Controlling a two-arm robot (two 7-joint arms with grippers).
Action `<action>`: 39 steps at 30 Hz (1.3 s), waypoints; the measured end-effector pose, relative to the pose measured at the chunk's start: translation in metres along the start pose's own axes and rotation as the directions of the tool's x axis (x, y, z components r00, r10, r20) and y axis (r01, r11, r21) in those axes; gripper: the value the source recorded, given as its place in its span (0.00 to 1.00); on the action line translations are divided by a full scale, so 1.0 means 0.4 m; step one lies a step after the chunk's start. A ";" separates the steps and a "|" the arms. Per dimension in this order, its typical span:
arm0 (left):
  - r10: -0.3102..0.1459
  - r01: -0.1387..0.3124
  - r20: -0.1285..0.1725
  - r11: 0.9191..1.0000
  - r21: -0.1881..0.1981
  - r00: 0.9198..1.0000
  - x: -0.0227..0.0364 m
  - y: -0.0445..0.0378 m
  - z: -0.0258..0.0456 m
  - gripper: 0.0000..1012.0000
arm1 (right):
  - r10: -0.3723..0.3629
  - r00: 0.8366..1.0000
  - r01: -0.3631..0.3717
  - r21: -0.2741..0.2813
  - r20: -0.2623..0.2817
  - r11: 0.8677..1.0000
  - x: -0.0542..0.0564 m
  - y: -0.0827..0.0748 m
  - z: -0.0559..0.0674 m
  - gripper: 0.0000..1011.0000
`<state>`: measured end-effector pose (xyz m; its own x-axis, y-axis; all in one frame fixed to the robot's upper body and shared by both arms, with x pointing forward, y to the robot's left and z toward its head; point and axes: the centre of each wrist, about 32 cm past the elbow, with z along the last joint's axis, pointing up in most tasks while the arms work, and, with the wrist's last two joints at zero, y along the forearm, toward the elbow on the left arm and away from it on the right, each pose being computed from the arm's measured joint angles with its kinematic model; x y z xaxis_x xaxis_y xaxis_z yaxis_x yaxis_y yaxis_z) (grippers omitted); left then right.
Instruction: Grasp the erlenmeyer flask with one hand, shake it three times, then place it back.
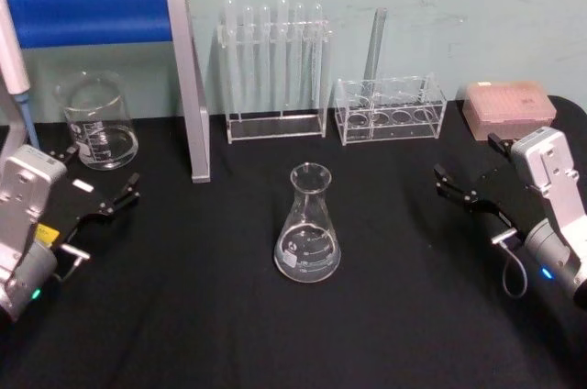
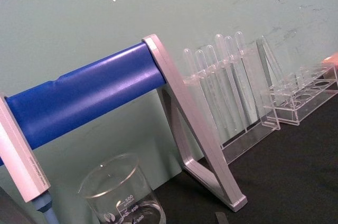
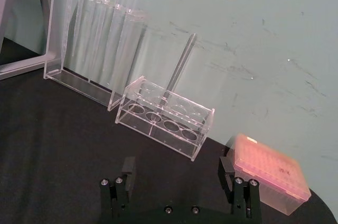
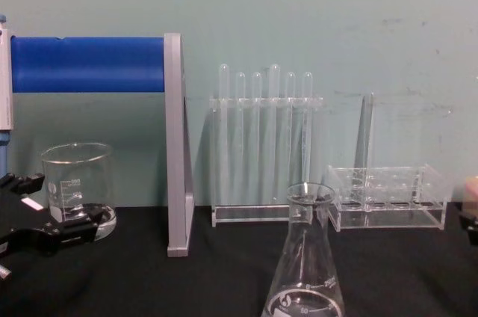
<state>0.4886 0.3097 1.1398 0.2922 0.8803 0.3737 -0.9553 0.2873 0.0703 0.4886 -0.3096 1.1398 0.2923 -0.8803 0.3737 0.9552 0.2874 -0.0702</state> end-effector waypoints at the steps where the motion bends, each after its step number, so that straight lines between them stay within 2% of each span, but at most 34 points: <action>1: 0.000 0.000 0.000 1.000 0.000 1.000 0.000 0.000 0.000 0.99 | 0.000 1.000 0.000 0.000 0.000 1.000 0.000 0.000 0.000 0.99; 39: 0.000 0.000 0.000 1.000 0.000 1.000 0.000 0.000 0.000 0.99 | 0.000 1.000 0.000 0.000 0.000 1.000 0.000 0.000 0.000 0.99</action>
<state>0.4886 0.3097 1.1398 0.2922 0.8803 0.3737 -0.9553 0.2872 0.0704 0.4886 -0.3097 1.1398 0.2923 -0.8803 0.3737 0.9552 0.2873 -0.0703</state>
